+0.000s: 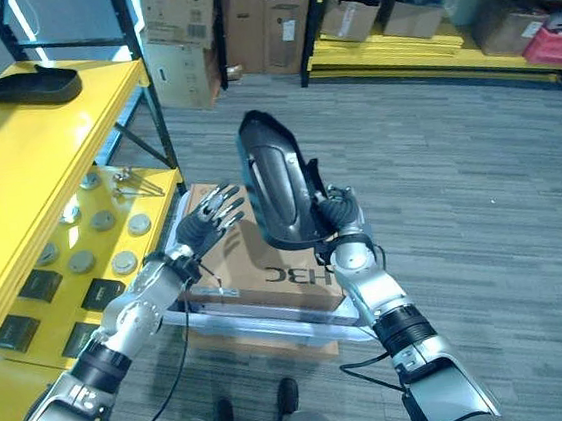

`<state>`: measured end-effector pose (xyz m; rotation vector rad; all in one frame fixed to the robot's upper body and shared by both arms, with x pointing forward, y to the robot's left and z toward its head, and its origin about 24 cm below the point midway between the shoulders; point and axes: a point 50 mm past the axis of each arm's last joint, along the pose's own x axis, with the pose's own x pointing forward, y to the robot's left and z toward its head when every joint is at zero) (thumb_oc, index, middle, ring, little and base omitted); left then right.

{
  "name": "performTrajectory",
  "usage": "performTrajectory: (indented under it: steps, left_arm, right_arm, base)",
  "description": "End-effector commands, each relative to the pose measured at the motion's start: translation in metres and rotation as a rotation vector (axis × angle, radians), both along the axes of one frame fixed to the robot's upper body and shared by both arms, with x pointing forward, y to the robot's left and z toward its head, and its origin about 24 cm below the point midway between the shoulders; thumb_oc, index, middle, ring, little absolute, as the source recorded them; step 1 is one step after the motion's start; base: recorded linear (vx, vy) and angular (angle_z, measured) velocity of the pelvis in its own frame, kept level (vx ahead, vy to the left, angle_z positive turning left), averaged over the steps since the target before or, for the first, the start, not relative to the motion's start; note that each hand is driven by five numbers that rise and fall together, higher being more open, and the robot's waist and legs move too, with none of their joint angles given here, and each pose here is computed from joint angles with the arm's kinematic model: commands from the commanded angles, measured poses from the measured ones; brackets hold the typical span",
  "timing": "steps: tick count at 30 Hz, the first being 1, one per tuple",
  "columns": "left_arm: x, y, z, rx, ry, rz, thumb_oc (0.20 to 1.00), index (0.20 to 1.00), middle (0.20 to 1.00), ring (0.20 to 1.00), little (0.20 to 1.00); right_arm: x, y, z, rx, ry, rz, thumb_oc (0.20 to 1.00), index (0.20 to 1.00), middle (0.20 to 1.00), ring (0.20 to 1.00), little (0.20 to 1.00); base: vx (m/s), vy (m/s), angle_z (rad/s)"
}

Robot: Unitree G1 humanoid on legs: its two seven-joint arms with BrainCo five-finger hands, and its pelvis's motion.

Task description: Move parts from the plastic box to the shelf.

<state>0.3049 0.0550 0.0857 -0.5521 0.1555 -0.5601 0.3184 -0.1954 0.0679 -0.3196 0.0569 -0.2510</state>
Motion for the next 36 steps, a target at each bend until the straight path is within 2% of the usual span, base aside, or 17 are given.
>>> performTrajectory:
  steps: [1, 6, 7, 13, 17, 23, 29, 36]
  left_arm:
    - [0.004, -0.004, -0.011, 0.008, 0.072, 0.041, 1.0, 1.0, 1.0, 1.0, 1.0]
    - [0.012, -0.009, -0.007, 0.066, 0.065, 0.042, 1.0, 1.0, 1.0, 1.0, 1.0]
    - [0.014, -0.016, -0.009, 0.133, 0.092, 0.012, 1.0, 1.0, 1.0, 1.0, 1.0]
    - [0.013, -0.018, -0.022, 0.253, 0.13, 0.001, 1.0, 1.0, 1.0, 1.0, 1.0]
    - [0.01, -0.021, -0.029, 0.34, 0.135, -0.071, 1.0, 1.0, 1.0, 1.0, 1.0]
    - [0.001, -0.041, -0.024, 0.314, 0.12, -0.16, 1.0, 1.0, 1.0, 1.0, 1.0]
    - [-0.001, -0.051, -0.015, 0.219, 0.103, -0.142, 1.0, 1.0, 1.0, 1.0, 1.0]
    - [0.009, -0.032, 0.006, 0.148, 0.02, -0.069, 1.0, 1.0, 1.0, 1.0, 1.0]
  right_arm:
    - [0.022, 0.006, 0.042, -0.044, -0.155, 0.059, 0.2, 0.2, 0.2, 0.2, 0.2]
    - [0.023, 0.017, 0.037, -0.054, -0.134, 0.103, 0.2, 0.2, 0.2, 0.2, 0.2]
    - [0.026, 0.023, 0.036, -0.06, -0.127, 0.131, 0.2, 0.2, 0.2, 0.2, 0.2]
    - [0.028, 0.028, 0.036, -0.062, -0.119, 0.154, 0.2, 0.2, 0.2, 0.2, 0.2]
    - [0.027, 0.033, 0.034, -0.074, -0.104, 0.176, 0.2, 0.2, 0.2, 0.2, 0.2]
    - [0.029, 0.046, 0.028, -0.113, -0.073, 0.236, 0.2, 0.2, 0.2, 0.2, 0.2]
    - [0.028, 0.056, 0.02, -0.13, -0.039, 0.281, 0.2, 0.2, 0.2, 0.2, 0.2]
    - [0.027, 0.056, 0.019, -0.142, -0.016, 0.278, 0.2, 0.2, 0.2, 0.2, 0.2]
  base:
    - [0.02, 0.007, -0.17]
    - [0.02, 0.003, -0.08]
    - [0.0, 0.0, 0.0]
    - [0.01, 0.002, 0.0]
    - [0.0, 0.0, 0.0]
    - [0.01, 0.001, 0.0]
    - [0.0, 0.0, 0.0]
    - [0.0, 0.0, 0.0]
